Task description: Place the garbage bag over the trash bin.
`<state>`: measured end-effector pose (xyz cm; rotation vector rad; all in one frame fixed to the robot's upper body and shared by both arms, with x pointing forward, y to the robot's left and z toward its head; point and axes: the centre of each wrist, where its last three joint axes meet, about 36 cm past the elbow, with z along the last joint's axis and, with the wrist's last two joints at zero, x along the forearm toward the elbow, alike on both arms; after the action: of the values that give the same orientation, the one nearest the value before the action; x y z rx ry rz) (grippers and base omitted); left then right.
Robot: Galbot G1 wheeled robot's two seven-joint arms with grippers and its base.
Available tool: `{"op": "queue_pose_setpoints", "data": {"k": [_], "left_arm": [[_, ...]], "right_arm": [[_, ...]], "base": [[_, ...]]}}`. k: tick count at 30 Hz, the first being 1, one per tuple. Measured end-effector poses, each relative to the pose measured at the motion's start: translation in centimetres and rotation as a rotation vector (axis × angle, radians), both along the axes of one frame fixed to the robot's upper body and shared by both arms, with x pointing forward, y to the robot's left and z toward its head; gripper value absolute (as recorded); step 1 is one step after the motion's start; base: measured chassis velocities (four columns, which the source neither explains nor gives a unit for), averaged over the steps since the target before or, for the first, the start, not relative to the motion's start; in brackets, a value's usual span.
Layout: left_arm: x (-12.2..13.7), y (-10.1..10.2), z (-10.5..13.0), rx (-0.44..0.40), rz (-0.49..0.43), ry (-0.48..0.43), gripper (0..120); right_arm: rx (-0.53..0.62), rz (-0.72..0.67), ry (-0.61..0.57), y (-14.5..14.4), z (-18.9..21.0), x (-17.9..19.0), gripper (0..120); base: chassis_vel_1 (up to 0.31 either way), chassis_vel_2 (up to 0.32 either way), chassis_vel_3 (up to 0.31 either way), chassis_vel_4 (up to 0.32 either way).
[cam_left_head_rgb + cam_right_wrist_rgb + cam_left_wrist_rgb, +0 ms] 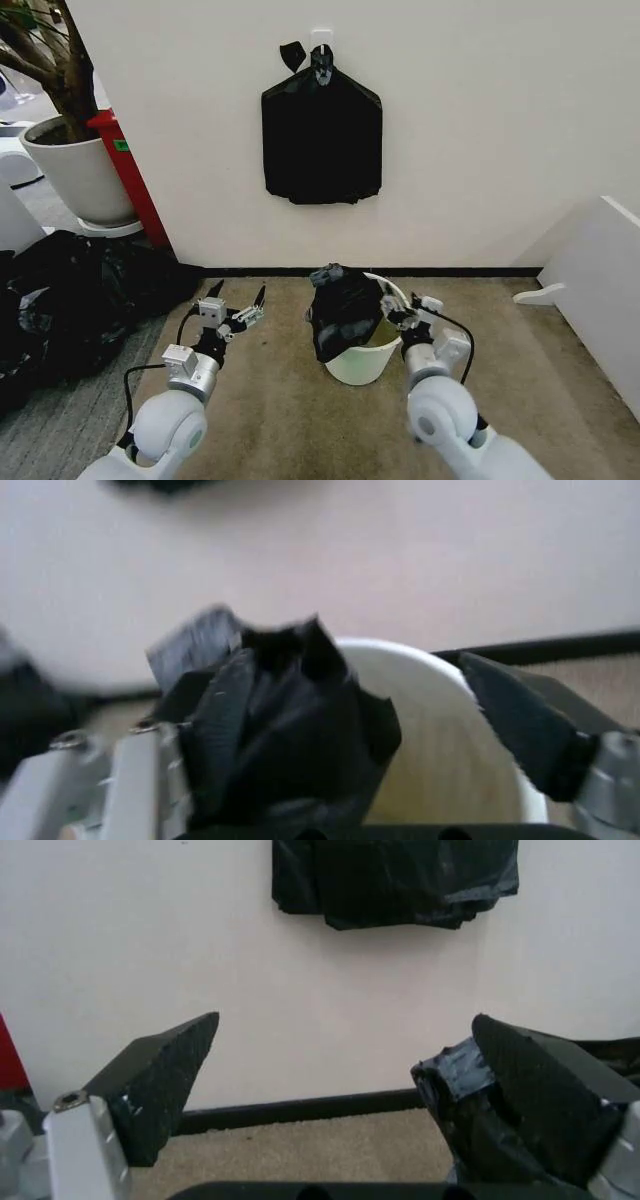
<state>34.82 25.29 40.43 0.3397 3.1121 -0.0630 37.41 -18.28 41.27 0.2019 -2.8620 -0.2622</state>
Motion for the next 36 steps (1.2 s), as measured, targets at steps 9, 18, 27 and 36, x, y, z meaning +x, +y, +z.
{"op": "queue_pose_setpoints", "data": {"k": [9, 18, 27, 36], "left_arm": [[0.0, 0.2, -0.4, 0.009, 0.002, 0.008, 100], [0.6, 0.0, -0.7, 0.016, -0.003, 0.006, 100], [1.6, 0.7, -1.6, 0.010, -0.012, 0.014, 100], [6.0, 0.5, -2.0, -0.140, -0.096, 0.055, 100]], "right_arm": [[-0.213, 0.048, 0.066, -1.3, -0.7, 3.2, 100], [0.001, 0.092, 0.234, -0.7, 1.6, 4.5, 75], [0.041, 0.092, 0.186, 0.2, 1.6, 4.7, 39], [0.017, 0.055, 0.126, 0.6, 1.3, 4.0, 5]], "base": [[0.000, 0.000, 0.000, 0.000], [0.000, 0.000, 0.000, 0.000], [0.000, 0.000, 0.000, 0.000], [0.000, 0.000, 0.000, 0.000]]}}
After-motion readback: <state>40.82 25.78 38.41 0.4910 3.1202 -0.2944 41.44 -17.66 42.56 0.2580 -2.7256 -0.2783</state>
